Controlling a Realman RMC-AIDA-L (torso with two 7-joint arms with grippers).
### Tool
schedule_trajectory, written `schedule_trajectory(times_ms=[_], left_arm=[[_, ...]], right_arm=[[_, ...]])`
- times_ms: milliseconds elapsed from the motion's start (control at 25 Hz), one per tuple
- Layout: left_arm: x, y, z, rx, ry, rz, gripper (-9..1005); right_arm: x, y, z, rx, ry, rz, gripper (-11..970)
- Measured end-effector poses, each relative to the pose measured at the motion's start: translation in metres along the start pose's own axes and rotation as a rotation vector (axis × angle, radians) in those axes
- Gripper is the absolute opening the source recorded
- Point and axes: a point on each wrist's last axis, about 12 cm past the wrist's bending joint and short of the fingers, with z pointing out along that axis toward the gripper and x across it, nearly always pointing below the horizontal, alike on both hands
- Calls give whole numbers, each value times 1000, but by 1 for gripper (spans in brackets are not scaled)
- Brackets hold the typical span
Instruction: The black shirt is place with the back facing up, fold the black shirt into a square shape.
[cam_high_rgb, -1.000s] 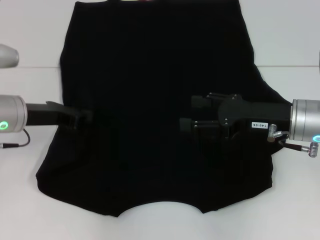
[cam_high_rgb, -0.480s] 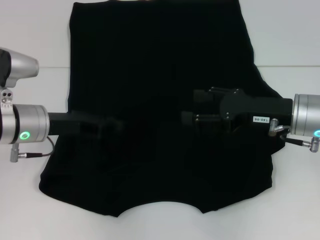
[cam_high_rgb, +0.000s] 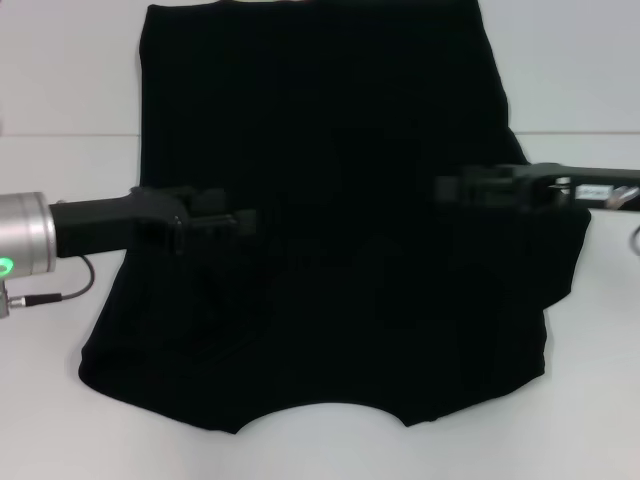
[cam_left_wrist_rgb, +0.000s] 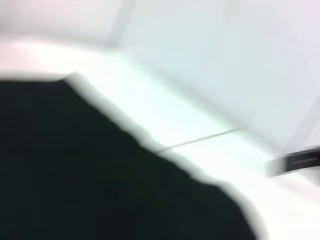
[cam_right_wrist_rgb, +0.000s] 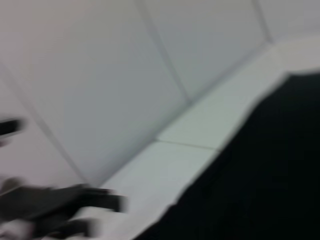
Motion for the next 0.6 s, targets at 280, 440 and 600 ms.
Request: schedule_trajectory(times_ms=[280, 440, 600], left_arm=[[21, -30, 7, 218, -109, 298, 744], [29, -34, 20, 239, -25, 374, 817], [35, -36, 28, 252, 49, 412, 884]], right_arm=[[-2, -27, -43, 184, 86, 326, 844], [2, -37, -64, 290, 128, 462, 837], [9, -43, -77, 371, 167, 528, 831]])
